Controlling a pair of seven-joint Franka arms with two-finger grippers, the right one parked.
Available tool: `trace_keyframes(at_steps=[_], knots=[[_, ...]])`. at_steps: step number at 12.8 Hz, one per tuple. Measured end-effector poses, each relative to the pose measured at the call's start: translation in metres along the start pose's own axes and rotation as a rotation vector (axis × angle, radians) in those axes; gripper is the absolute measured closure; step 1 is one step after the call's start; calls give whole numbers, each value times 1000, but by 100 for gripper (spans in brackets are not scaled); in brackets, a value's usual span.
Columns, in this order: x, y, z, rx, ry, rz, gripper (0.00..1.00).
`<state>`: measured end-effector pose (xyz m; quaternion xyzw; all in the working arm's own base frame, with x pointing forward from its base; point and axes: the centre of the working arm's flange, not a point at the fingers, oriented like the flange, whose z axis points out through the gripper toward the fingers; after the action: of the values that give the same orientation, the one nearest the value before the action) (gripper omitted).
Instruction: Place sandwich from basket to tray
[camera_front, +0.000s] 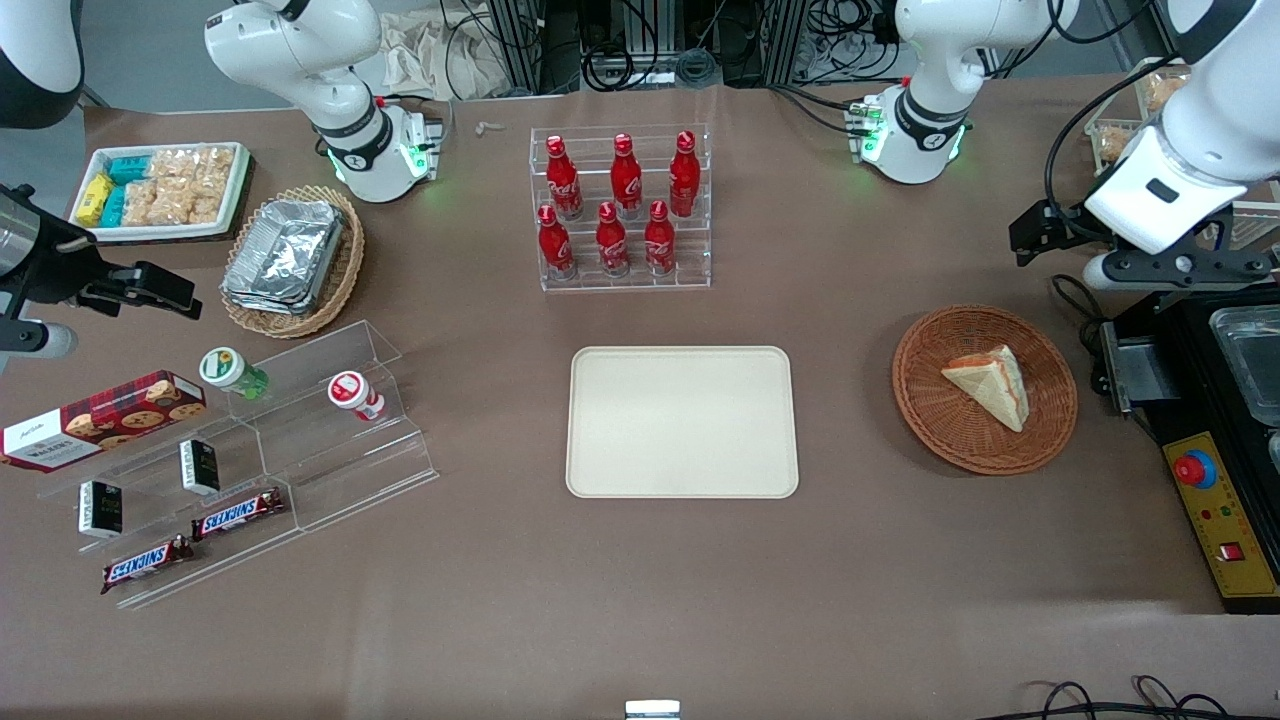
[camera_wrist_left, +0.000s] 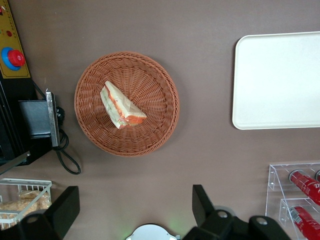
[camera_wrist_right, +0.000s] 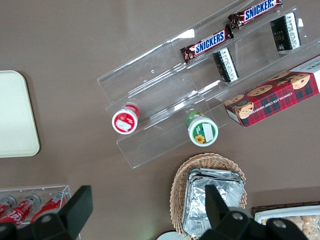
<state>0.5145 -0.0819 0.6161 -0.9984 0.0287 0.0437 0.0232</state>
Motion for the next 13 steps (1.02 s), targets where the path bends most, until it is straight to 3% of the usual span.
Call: trace_keyframes(at_steps=[9, 13], knots=[[-2, 1, 1, -12, -5, -5, 0], [-2, -1, 6, -9, -19, -158, 0]])
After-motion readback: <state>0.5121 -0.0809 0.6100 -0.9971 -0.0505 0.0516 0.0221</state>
